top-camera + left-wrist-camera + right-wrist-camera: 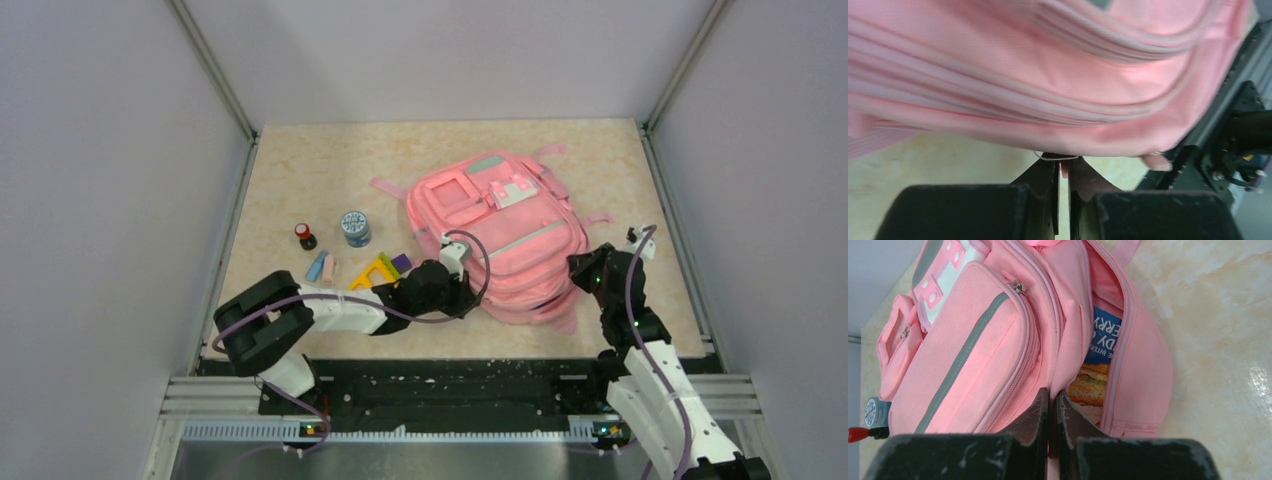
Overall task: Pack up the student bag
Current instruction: Zip the student bag at the center of the board.
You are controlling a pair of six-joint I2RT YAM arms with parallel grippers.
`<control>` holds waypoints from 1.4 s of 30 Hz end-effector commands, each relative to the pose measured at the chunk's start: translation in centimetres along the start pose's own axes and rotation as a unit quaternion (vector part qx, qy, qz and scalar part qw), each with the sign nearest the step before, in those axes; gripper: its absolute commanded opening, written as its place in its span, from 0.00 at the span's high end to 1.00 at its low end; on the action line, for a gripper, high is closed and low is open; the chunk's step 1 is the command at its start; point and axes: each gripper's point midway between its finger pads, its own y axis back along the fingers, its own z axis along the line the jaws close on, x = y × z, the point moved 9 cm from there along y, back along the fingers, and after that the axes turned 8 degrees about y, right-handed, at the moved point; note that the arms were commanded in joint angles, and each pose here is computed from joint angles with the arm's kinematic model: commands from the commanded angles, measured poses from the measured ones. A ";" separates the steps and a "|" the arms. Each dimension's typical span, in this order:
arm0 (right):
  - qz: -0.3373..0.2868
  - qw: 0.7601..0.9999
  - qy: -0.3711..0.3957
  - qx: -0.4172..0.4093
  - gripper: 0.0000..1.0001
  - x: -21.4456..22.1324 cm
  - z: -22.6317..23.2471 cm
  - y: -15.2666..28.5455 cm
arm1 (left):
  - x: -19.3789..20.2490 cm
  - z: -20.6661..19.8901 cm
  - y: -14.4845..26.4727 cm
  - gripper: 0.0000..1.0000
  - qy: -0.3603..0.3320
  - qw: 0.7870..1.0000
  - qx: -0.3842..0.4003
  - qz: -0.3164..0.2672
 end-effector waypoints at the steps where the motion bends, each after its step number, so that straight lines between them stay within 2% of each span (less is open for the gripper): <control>1: -0.046 0.999 -0.026 0.000 1.00 -0.6 0.1 -0.6 | -0.8 -5.7 -0.4 1.00 0.038 0.995 0.083 -0.036; 8: -0.046 0.999 -0.027 0.006 1.00 -0.3 -0.1 -1.5 | 0.4 -10.7 -2.5 1.00 0.058 0.986 0.149 -0.041; 14: -0.043 0.999 -0.012 0.013 1.00 -0.5 -0.1 -1.6 | 1.0 -11.0 -2.9 1.00 0.063 0.986 0.152 -0.036; 16: -0.049 0.999 -0.008 0.018 1.00 -0.8 -0.2 -1.4 | 1.2 -10.0 -2.2 0.94 0.056 0.990 0.125 -0.045; 18: -0.052 0.998 0.001 0.019 1.00 -1.1 -0.1 -1.1 | 0.9 -9.0 -1.1 0.77 0.051 0.992 0.097 -0.067; 20: -0.049 0.999 0.013 0.014 0.91 -1.4 0.1 -0.8 | 0.8 -7.9 0.1 0.51 0.053 0.992 0.072 -0.084; 22: -0.045 0.998 0.031 0.007 0.69 -2.0 0.5 -0.5 | 0.7 -6.8 1.4 0.37 0.057 0.993 0.053 -0.087; 23: -0.039 0.999 0.038 0.006 0.55 -2.1 0.6 -0.4 | 0.6 -6.3 1.9 0.33 0.062 0.994 0.042 -0.084; 25: -0.028 0.998 0.052 0.004 0.35 -2.4 0.8 -0.1 | 0.5 -5.4 2.9 0.29 0.076 0.994 0.015 -0.082; 27: -0.018 0.998 0.062 0.002 0.26 -2.5 0.9 0.3 | 0.1 -4.9 3.8 0.25 0.087 0.992 0.007 -0.087; 29: -0.012 0.998 0.066 -0.002 0.21 -2.6 1.0 0.6 | -0.4 -4.3 4.6 0.21 0.104 0.990 0.012 -0.095; 34: -0.003 0.998 0.061 -0.006 0.18 -2.1 0.8 1.1 | -2.6 -3.5 5.1 0.16 0.168 0.976 0.063 -0.121; 39: 0.018 0.998 0.063 -0.005 0.17 -1.6 0.7 1.1 | -4.2 -2.5 4.0 0.12 0.200 0.967 0.086 -0.133; 42: 0.024 0.998 0.063 -0.010 0.17 -1.5 0.7 1.3 | -4.4 -1.7 2.7 0.12 0.207 0.968 0.073 -0.125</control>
